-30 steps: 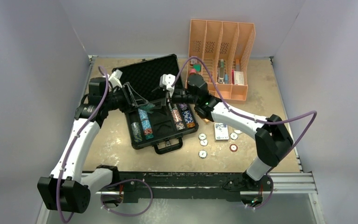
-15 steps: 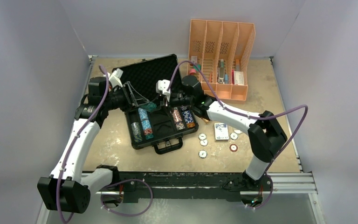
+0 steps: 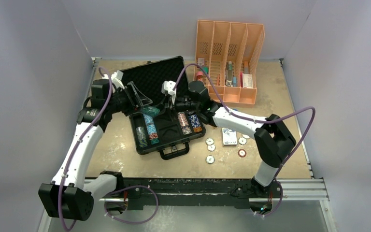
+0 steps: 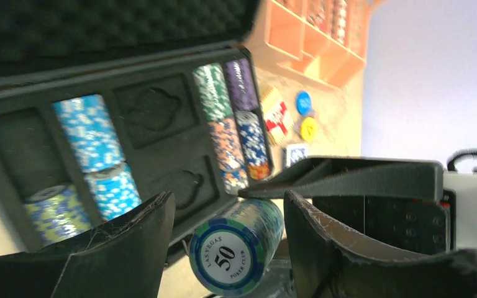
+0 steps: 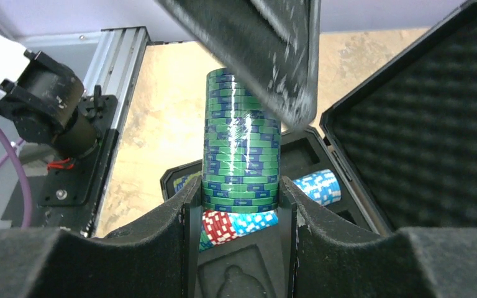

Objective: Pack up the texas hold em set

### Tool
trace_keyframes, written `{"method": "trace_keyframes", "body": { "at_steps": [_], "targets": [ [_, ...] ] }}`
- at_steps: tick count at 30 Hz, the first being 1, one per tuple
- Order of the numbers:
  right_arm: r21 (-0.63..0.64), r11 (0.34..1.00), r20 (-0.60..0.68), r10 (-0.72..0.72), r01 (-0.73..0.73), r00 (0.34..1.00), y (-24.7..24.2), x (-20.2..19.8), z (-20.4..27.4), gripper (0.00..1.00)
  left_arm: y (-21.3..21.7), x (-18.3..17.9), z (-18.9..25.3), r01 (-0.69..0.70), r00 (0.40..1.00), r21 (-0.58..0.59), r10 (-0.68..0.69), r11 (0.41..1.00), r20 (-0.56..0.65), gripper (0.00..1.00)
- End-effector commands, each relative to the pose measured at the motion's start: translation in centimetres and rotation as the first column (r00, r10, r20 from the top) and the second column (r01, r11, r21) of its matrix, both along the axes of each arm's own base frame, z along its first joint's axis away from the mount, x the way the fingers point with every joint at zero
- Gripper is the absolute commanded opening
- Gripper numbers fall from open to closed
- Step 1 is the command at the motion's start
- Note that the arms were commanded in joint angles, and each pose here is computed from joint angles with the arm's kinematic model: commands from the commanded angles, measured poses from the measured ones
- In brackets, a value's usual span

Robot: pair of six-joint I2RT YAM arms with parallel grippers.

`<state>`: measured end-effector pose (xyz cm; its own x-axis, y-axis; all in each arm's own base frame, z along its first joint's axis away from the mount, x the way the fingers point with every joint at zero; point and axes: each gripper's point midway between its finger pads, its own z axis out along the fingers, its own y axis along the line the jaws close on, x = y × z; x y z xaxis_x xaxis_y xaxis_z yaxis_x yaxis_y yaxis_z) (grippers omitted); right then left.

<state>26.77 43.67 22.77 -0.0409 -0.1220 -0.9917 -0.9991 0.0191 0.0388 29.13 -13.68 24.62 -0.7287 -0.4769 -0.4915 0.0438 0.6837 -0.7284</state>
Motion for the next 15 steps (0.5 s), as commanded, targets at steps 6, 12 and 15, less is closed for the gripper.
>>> {"method": "trace_keyframes", "body": {
  "at_steps": [6, 12, 15],
  "targets": [
    [0.175, 0.953, -0.139, -0.226, 0.248, 0.964, 2.0, -0.4, 5.5, 0.00, 12.0, 2.8, 11.9, -0.576, 0.802, 0.293, 0.459, 0.763, 0.383, 0.65],
    [0.168, 0.859, -0.240, -0.440, 0.483, 0.865, 4.7, 1.2, 5.5, 0.00, 12.8, 1.5, 12.5, -0.618, 0.767, 0.273, 0.489, 0.737, 0.417, 0.67],
    [0.160, 0.811, -0.293, -0.506, 0.563, 0.811, 5.6, 2.5, 5.1, 0.00, 13.0, 0.8, 11.2, -0.612, 0.778, 0.300, 0.492, 0.731, 0.390, 0.67]
  ]
}}
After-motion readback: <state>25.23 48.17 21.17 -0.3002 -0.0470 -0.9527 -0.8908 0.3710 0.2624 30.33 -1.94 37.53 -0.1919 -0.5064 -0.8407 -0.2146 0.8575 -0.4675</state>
